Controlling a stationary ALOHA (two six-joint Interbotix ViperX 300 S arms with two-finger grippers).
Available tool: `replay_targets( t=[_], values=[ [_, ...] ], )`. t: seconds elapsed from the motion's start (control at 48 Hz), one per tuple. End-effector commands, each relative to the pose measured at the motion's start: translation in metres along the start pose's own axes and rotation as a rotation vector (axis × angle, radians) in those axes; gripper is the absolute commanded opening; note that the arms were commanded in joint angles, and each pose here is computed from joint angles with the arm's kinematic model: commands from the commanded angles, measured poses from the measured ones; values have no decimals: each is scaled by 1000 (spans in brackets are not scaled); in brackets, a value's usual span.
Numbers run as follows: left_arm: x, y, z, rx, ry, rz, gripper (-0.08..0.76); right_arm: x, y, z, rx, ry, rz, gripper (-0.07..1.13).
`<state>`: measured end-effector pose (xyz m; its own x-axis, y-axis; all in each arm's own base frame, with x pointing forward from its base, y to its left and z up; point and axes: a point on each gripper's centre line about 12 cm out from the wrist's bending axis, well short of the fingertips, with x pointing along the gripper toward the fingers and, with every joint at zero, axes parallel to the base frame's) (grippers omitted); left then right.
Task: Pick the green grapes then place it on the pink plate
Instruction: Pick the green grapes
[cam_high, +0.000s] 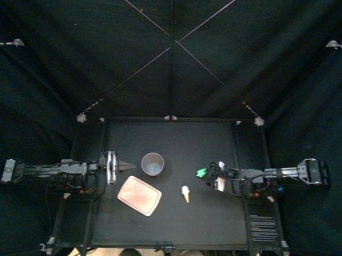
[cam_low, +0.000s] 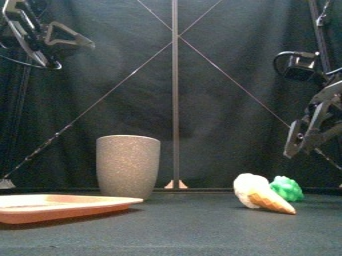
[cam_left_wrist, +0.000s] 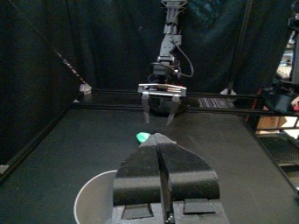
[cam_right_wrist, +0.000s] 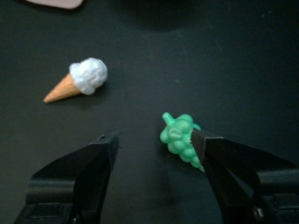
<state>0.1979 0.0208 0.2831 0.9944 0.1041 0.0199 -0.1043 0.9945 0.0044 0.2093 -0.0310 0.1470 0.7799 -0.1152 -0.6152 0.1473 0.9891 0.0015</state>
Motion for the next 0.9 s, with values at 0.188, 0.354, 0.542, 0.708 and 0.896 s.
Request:
replay_targets(
  t=[0.188, 0.354, 0.542, 0.708, 0.896],
  values=[
    [2, 0, 7, 0, -25, -1, 122, 19, -15, 4, -85, 63, -42, 981],
    [1, 0, 4, 0, -15, -1, 122, 32, -24, 4, -98, 106, -64, 981],
    [1, 0, 1, 3, -9, 0, 122, 46, -29, -7, -89, 181, -67, 977],
    [1, 1, 2, 3, -11, 3, 122, 57, -27, -8, -85, 214, -55, 903],
    [1, 0, 1, 2, -8, 2, 122, 62, -26, 4, -88, 190, -52, 714]
  ],
)
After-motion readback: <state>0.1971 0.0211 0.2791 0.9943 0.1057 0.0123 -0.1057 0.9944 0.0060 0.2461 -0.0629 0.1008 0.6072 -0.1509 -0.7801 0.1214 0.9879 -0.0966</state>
